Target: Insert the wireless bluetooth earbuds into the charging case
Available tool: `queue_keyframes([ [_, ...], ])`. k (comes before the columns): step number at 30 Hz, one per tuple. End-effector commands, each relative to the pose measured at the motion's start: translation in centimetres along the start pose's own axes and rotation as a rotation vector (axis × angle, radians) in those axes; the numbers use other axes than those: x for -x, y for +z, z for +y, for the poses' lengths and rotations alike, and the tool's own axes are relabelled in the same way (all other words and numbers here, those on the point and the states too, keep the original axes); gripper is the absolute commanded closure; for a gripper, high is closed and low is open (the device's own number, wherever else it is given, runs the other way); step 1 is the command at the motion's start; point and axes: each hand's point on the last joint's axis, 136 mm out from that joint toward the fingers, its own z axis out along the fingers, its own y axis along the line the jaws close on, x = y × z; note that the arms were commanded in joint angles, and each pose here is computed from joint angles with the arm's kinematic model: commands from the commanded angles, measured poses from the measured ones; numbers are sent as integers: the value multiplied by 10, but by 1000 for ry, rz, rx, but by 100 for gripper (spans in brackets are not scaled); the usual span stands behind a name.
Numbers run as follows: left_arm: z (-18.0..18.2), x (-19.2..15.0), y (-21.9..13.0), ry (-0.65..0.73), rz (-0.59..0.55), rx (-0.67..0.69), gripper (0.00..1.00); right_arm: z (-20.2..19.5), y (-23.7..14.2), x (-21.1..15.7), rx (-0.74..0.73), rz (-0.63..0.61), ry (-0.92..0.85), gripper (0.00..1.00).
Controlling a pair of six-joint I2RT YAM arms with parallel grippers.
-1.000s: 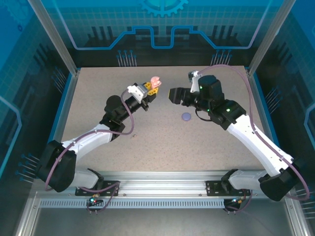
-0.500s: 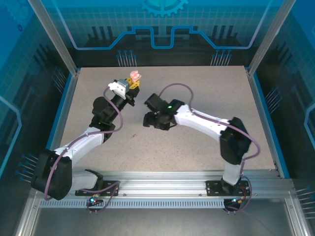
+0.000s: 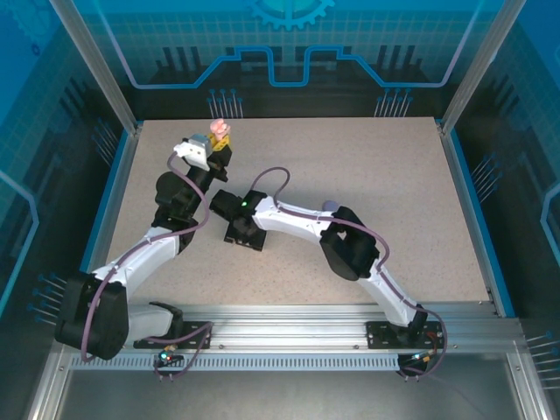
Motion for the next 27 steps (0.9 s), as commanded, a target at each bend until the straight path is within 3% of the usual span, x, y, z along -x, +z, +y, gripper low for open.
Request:
queue_keyframes([
  [1,6,27,0,-21,-80,22,100,-7,8,-4,-74,-4,35,40],
  [9,6,23,-2,-35,-75,22,100,-7,25,-6,-116,20,14,50],
  [16,6,20,-6,-28,-68,22,100,-15,25,-4,-143,12,-19,66],
  [27,5,18,-4,-41,-60,15,100,-22,18,19,-142,-36,-52,63],
])
